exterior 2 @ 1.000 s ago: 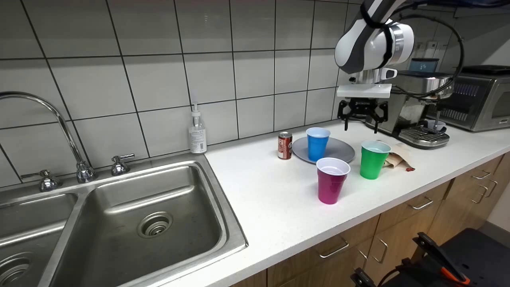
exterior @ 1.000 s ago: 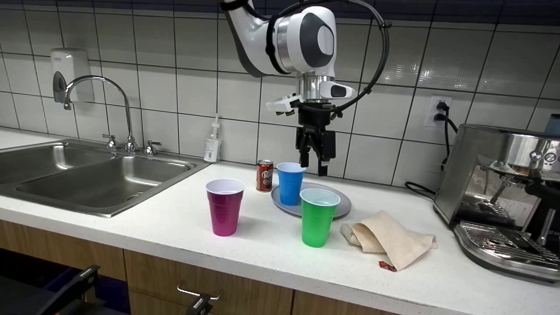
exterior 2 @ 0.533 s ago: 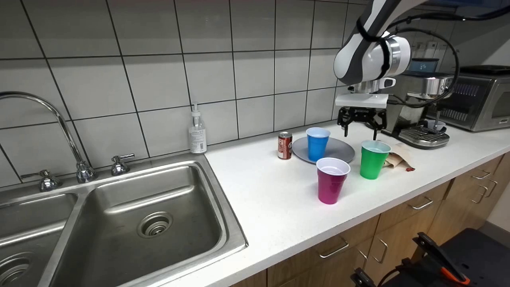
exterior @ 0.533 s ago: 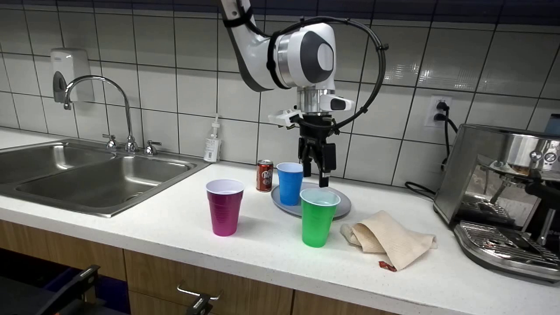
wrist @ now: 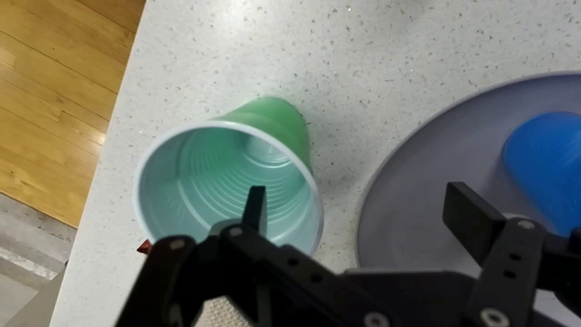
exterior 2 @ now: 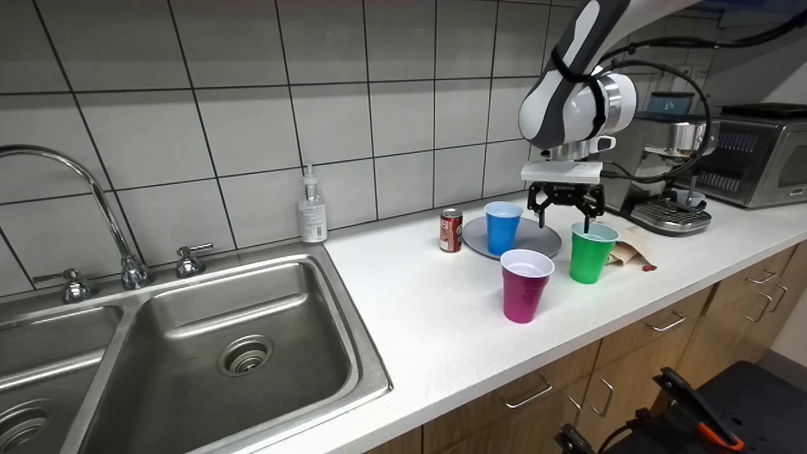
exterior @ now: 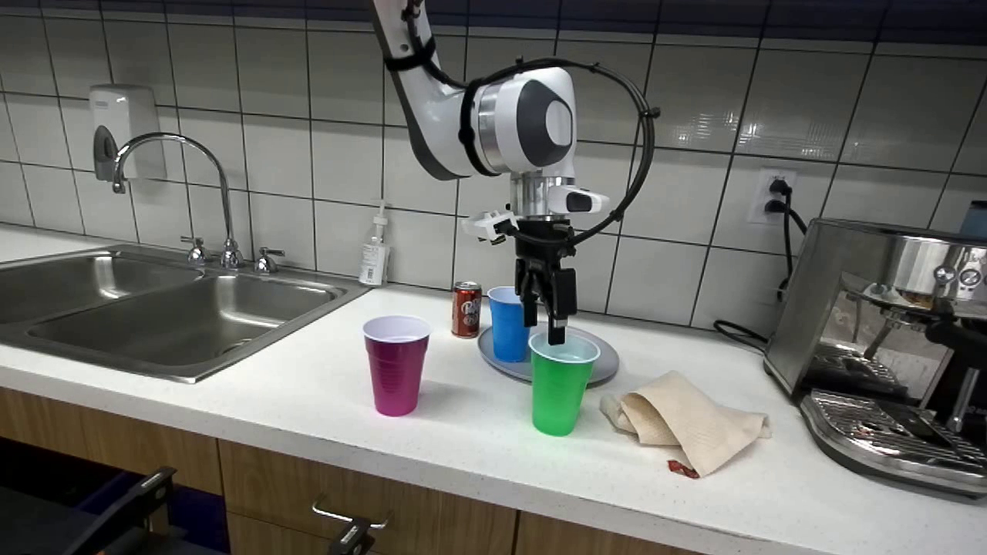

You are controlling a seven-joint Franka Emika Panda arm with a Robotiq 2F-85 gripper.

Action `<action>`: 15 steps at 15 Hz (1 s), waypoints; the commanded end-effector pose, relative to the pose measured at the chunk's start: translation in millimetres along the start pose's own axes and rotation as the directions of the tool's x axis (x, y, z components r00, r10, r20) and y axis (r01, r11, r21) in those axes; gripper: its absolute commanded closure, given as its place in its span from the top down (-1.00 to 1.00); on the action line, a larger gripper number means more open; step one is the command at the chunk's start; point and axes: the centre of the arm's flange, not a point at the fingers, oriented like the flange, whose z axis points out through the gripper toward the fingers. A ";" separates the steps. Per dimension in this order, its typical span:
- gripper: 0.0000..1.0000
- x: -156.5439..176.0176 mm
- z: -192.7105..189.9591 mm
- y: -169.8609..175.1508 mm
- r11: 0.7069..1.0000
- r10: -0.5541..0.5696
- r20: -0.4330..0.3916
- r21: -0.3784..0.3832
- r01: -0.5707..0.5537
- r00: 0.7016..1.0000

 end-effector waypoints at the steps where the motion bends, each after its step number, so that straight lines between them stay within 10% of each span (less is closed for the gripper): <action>1: 0.99 -4.4 2.0 -1.4 1.000 0.013 -0.026 -0.024 -0.014 1.000; 2: 0.49 -4.4 3.1 -1.3 1.000 0.015 -0.026 -0.025 -0.016 1.000; 12: -0.87 -4.4 -2.9 -0.4 0.999 0.015 -0.040 -0.028 -0.016 0.999; 15: -1.00 -6.8 -6.8 3.3 0.999 0.009 -0.047 -0.040 -0.011 0.999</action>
